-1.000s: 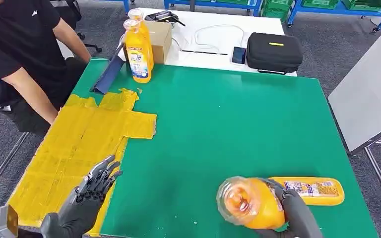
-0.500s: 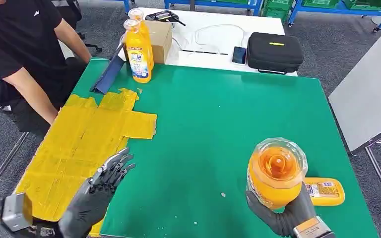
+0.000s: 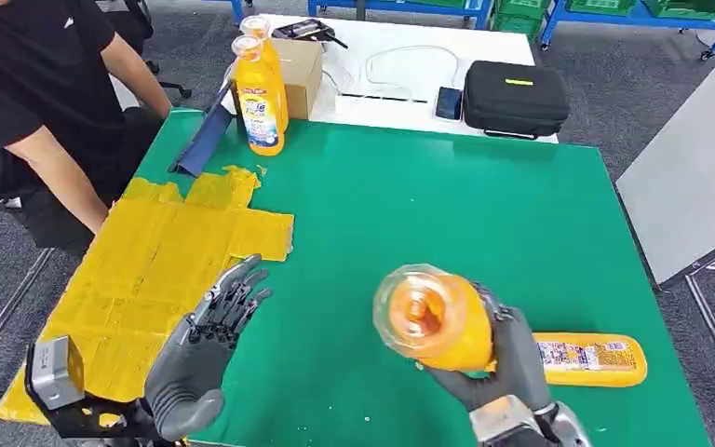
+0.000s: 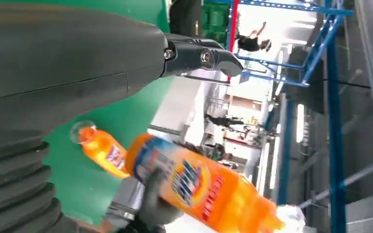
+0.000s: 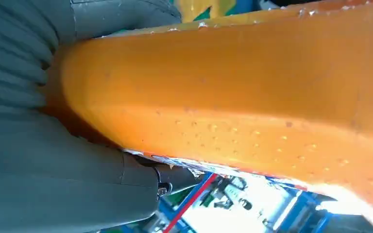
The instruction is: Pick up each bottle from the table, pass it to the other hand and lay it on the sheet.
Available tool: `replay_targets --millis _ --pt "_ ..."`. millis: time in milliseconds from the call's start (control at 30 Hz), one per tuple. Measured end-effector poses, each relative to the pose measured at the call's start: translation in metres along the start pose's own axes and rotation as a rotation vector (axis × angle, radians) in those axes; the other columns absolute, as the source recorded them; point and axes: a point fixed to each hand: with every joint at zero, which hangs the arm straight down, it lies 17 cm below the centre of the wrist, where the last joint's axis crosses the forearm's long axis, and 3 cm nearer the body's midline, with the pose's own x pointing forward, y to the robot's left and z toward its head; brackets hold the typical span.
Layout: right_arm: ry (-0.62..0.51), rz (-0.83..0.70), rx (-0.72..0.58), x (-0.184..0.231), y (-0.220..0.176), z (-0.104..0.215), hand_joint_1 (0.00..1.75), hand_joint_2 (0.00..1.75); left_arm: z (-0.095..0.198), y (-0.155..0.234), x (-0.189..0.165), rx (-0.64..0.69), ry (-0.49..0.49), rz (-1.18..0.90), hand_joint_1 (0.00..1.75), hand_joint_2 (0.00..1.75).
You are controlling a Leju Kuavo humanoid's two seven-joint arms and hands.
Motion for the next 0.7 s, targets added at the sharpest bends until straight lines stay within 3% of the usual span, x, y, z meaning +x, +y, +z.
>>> replay_targets --millis 700 --pt "-0.019 -0.020 0.125 -0.018 0.059 -0.054 1.75 1.75 -0.030 -0.026 0.035 -0.052 -0.163 0.043 0.00 1.75"
